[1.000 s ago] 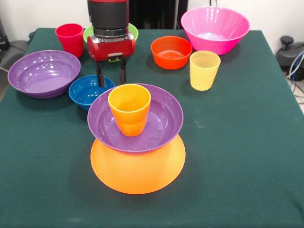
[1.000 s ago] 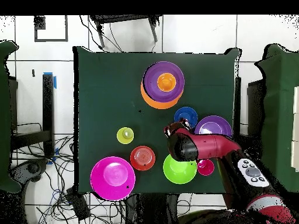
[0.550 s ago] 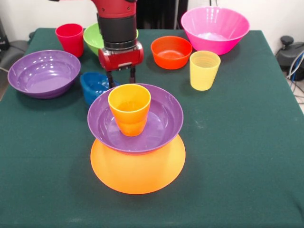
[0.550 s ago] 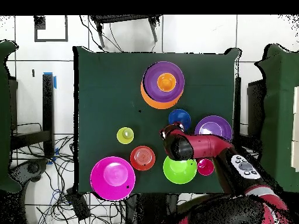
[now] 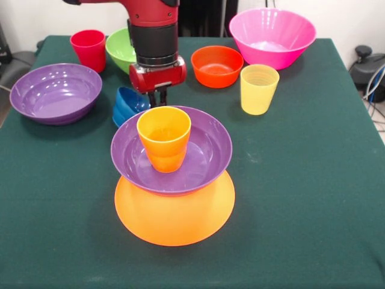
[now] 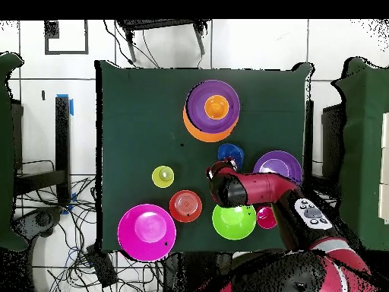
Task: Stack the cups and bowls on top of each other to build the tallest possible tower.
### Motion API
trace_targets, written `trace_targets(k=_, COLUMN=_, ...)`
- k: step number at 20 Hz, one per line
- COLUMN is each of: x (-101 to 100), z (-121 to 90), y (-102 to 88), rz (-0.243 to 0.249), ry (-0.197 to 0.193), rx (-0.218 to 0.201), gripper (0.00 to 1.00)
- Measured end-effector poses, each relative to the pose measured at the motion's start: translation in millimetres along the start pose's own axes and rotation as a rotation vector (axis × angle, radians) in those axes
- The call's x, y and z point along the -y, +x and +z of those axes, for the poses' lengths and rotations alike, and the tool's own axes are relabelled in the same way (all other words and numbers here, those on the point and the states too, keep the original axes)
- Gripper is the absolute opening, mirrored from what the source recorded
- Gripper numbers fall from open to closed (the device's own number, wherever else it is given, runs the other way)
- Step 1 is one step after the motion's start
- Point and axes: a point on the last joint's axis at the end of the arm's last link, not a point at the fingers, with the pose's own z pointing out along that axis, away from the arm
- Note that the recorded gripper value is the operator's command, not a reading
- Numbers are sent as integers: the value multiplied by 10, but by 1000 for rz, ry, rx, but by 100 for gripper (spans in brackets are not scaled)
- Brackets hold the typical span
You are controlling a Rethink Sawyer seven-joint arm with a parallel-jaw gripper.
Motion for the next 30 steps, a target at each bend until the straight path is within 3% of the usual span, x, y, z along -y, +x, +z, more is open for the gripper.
trace_targets(k=6, x=60, z=-98, y=-100, rz=-15, ry=24, rx=13, gripper=0)
trace_targets(k=7, x=134, z=-174, y=-153, rz=-19, ry=43, rx=22, gripper=100)
trace_targets(k=20, x=343, z=-354, y=-267, rz=-22, ry=91, rx=46, gripper=100)
trace_targets(k=30, x=557, z=-250, y=-271, rz=5, ry=111, rx=57, gripper=100)
